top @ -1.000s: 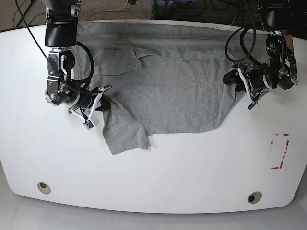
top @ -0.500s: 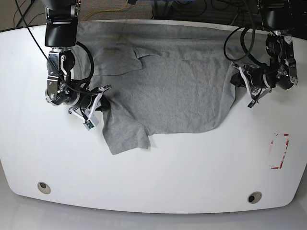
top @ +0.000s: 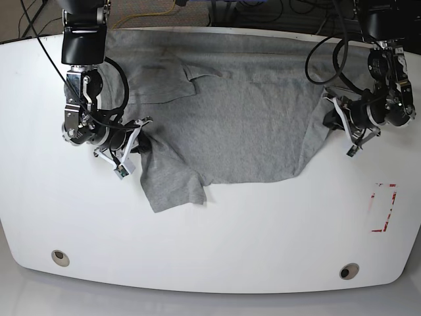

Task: Layout the t-shirt on the table in an organized manner, then fold the t-shirt properly
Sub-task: 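Lift the hem with both grippers and fold it over toward the collar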

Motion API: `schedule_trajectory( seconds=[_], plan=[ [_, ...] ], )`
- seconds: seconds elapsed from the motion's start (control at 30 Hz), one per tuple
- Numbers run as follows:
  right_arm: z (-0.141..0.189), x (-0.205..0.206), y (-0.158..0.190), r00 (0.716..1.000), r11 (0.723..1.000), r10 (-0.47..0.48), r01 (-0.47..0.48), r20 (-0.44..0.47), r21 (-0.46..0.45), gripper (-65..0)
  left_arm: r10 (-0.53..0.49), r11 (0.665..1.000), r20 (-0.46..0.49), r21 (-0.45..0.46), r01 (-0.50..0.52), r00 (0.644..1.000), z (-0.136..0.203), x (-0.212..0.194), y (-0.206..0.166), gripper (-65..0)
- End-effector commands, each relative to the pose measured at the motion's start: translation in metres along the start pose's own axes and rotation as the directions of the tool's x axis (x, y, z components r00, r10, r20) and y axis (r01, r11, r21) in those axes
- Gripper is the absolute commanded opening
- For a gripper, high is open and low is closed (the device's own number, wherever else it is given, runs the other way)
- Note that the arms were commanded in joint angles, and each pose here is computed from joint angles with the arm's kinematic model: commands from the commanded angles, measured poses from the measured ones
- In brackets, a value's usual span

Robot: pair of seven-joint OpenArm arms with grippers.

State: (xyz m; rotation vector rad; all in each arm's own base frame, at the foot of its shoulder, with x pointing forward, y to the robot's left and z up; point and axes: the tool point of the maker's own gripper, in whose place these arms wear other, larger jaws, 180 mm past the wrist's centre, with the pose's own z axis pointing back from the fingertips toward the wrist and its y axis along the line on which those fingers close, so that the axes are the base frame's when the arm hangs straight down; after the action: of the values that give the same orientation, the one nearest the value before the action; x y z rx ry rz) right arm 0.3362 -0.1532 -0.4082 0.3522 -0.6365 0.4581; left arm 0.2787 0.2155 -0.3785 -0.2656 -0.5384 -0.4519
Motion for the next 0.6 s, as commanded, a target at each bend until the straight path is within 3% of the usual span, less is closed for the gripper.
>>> schedule_trajectory(
  seconds=[0.0, 0.57],
  plan=[
    [0.014, 0.025, -0.016, 0.997, 0.999, 0.000, 0.003, 0.080, -0.033, -64.8, -0.024, 0.999, 0.050, 0.036, 0.023, 0.998, 0.013, 0.017, 0.011, -65.0],
    [0.032, 0.051, -0.041, 0.992, 0.995, 0.029, -0.018, 0.121, -0.094, -64.8, -0.123, 0.983, 0.141, 0.154, 0.101, 0.982, 0.048, 0.075, 0.046, -65.0]
  ],
)
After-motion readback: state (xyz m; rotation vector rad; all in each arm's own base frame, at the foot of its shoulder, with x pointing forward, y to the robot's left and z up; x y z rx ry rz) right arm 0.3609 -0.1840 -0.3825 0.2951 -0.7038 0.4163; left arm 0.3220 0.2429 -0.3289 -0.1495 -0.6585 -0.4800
